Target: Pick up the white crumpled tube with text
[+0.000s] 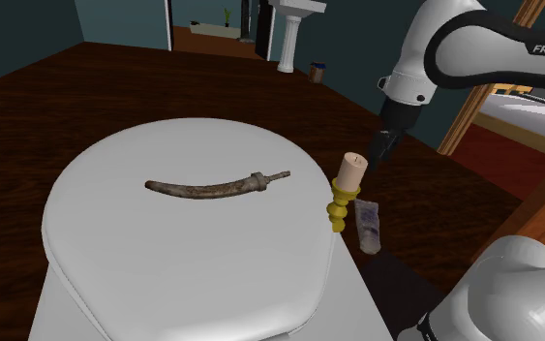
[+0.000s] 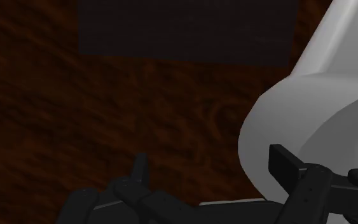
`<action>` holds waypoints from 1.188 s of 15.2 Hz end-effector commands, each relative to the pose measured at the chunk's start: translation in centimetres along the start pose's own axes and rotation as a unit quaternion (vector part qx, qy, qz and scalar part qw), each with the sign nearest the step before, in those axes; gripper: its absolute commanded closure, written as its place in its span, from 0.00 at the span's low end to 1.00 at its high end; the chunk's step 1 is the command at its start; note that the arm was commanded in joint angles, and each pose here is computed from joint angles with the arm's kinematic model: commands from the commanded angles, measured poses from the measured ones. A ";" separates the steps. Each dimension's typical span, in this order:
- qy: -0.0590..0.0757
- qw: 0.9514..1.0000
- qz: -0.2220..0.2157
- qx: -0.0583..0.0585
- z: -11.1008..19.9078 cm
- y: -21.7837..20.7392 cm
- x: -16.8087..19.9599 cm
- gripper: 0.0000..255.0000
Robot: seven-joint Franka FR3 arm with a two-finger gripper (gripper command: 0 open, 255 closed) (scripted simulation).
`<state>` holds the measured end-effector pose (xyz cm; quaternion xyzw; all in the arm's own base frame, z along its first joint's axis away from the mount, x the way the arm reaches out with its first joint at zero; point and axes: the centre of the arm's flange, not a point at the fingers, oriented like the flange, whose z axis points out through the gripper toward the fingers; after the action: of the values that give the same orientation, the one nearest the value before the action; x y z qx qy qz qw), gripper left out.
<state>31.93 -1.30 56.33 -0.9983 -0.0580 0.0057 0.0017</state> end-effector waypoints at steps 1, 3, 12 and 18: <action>0.000 1.000 0.000 0.000 0.0 0.0 0.0 0.00; 0.000 0.998 0.058 0.009 -0.4 -1.5 -1.9 0.00; 0.002 0.949 0.312 0.047 -2.5 -10.6 -8.0 0.00; 0.003 0.880 0.470 0.071 -4.3 -17.7 -9.1 0.00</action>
<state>21.32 13.81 60.15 -0.9213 0.3829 0.0122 0.0659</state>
